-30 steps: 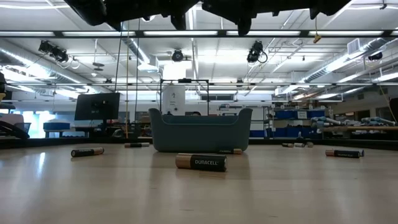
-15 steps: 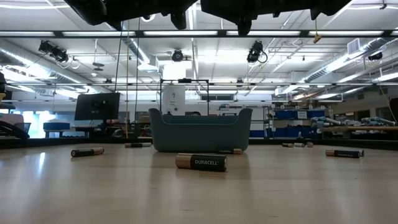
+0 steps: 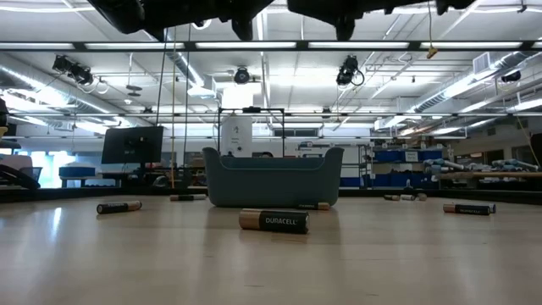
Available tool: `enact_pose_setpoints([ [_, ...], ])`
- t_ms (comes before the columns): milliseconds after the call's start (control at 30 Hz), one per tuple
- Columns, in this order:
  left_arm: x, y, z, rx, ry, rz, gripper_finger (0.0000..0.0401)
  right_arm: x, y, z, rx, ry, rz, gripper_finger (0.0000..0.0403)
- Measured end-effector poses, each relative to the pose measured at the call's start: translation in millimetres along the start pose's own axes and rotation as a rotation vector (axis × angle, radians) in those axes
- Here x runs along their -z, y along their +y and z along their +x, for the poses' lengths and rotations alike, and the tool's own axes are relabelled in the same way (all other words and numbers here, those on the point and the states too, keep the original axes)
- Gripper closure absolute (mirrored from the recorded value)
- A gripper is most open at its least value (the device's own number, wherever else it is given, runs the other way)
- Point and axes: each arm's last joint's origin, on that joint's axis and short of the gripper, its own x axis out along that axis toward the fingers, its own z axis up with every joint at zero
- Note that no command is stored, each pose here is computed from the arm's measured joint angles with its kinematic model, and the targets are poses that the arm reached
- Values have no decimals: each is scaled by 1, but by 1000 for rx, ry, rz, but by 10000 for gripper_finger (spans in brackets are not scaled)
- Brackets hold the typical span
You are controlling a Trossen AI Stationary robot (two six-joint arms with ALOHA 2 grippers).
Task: Sort batteries
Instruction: Put the large black battery into the orange bin
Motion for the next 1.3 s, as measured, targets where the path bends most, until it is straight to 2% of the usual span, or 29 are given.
enact_pose_setpoints([
  [200, -5, -2, -8, -1, 48, 53, 275, -10, 2, -34, 28, 122, 9, 344],
  [333, -7, -9, -22, -15, 188, 89, 275, -3, 9, -59, 45, 291, 67, 344],
  [500, -11, -28, -46, -11, 390, 111, 284, 22, 25, -81, 77, 576, 129, 344],
  [633, -10, -47, -60, 21, 514, 79, 308, 42, 40, -94, 75, 786, 182, 344],
  [767, -6, -66, -64, 49, 596, 35, 339, 53, 58, -105, 22, 929, 255, 344],
  [900, 0, -82, -68, 83, 676, -2, 369, 58, 76, -116, -37, 1028, 349, 344],
  [1033, 6, -96, -74, 117, 779, -56, 391, 61, 86, -132, -9, 1121, 423, 344],
  [1300, 14, -126, -88, 156, 952, -230, 394, 68, 100, -160, 37, 1264, 473, 344],
])
